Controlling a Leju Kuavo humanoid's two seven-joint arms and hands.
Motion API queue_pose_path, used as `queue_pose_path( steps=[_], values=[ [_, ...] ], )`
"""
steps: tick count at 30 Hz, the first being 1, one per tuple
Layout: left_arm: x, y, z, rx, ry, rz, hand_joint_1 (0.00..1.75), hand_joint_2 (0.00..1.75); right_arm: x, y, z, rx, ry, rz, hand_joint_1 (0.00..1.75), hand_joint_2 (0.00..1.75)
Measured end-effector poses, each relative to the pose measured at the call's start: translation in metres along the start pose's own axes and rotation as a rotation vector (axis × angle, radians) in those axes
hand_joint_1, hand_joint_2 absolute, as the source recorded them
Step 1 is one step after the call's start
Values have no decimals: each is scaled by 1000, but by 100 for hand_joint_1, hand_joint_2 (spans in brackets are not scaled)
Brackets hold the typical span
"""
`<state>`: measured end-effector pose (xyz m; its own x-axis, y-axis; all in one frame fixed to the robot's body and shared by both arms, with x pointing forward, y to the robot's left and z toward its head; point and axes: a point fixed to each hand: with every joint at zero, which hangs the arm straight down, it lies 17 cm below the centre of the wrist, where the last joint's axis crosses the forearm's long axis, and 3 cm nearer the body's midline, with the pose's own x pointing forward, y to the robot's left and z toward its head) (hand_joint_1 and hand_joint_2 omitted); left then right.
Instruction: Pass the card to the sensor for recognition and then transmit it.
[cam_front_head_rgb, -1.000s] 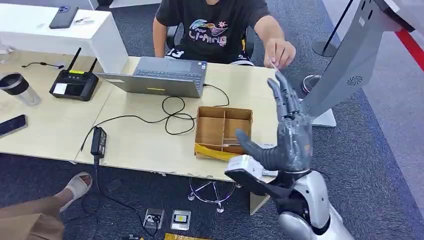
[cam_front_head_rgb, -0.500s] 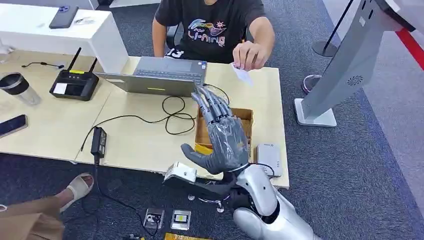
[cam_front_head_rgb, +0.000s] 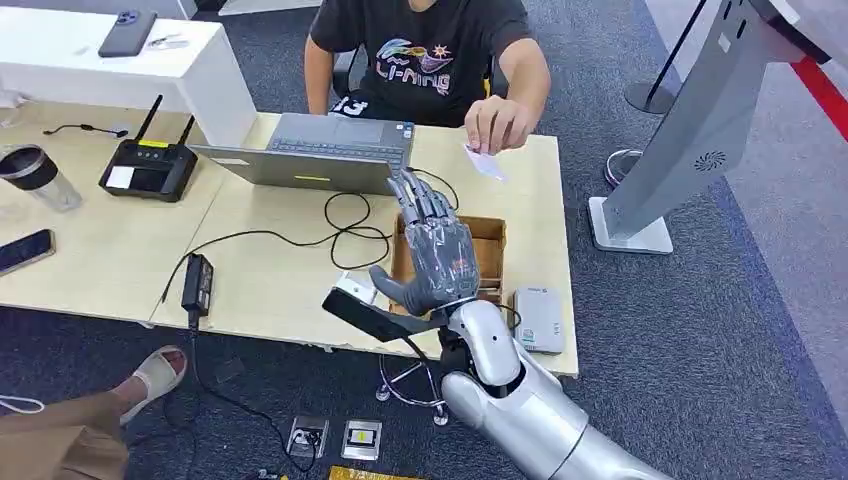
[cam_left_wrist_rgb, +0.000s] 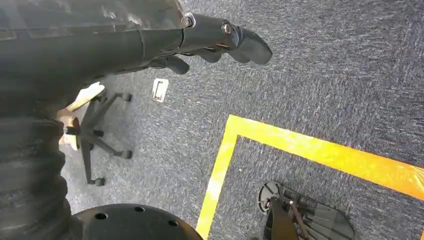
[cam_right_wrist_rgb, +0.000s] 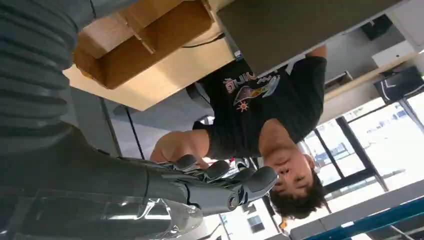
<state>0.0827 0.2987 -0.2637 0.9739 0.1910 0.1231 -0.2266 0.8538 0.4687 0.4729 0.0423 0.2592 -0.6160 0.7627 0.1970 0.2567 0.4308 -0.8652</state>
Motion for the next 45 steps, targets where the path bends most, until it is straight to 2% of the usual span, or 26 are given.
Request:
queue_pose_path(
  steps=[12,28,36,37,38,39,40,41,42,43,45],
  values=[
    [-1,1,0,5,4,2,0,175,-18,27,1,48,60,33,0,175],
    [0,0,-1,-5,-14,-17,0,175,-34,0,-5,-6,113,80,0,175],
    [5,-1,-1,-21,-48,-44,0,175,-60,-7,-3,-21,179,97,0,175],
    [6,-1,-1,-22,-51,-49,0,175,-64,-8,-3,-23,190,99,14,175],
    [6,-2,-1,-24,-54,-53,0,175,-68,-9,-2,-24,201,103,17,175],
    [7,-2,-1,-26,-58,-58,0,175,-72,-10,-2,-25,212,106,42,175],
    [8,-2,-2,-27,-63,-65,0,175,-77,-11,-1,-26,225,108,59,175],
    [9,-2,-2,-29,-71,-72,0,175,-82,-11,0,-27,238,111,59,175],
    [10,-3,-2,-33,-79,-79,0,175,-88,-13,2,-29,255,115,117,175],
    [11,-3,-2,-35,-87,-86,0,175,-94,-13,3,-29,269,120,155,175],
    [13,-3,-2,-40,-100,-98,0,175,-105,-14,8,-28,294,126,155,175]
  ],
)
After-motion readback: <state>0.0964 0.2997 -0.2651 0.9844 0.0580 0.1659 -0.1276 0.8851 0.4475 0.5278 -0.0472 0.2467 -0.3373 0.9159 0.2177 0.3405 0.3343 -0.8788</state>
